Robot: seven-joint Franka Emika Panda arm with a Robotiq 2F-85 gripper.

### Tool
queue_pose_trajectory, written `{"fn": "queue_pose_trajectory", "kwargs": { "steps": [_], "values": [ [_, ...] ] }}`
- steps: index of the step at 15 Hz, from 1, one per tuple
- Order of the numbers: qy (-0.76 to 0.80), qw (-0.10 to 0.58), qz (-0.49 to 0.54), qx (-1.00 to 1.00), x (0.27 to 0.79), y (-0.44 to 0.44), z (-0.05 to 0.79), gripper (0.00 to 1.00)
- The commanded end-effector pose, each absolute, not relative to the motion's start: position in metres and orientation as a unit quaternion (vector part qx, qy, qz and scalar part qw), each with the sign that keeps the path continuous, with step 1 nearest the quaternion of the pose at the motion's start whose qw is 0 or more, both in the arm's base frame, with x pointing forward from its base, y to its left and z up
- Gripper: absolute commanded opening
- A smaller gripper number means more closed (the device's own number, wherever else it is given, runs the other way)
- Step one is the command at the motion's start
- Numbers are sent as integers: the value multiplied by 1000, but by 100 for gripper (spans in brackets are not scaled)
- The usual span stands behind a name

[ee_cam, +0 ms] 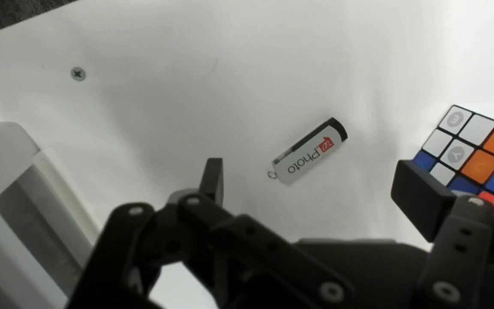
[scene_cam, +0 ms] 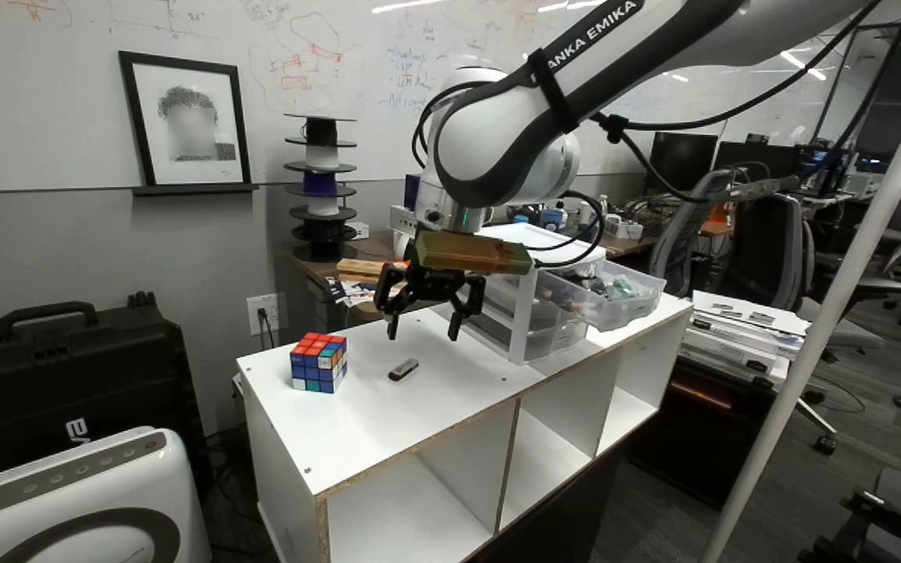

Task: Pick up the bottle and the marker and put them in the open drawer and close it

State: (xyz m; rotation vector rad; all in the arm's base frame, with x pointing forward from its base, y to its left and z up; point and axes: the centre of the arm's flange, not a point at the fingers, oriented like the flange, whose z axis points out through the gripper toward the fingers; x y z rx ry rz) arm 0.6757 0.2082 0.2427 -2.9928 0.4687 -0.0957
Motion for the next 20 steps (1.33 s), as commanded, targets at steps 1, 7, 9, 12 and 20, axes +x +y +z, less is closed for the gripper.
{"fn": "queue_pose_trajectory", "kwargs": {
  "steps": [1, 7, 9, 12, 20],
  "values": [
    [172, 42, -24, -984, 704, 219, 231, 100],
    [183, 38, -22, -982, 710, 231, 205, 100],
    [186, 35, -23, -982, 713, 235, 197, 100],
    [191, 30, -27, -981, 715, 238, 190, 100],
    [194, 18, -30, -980, 713, 238, 194, 27]
  ]
}}
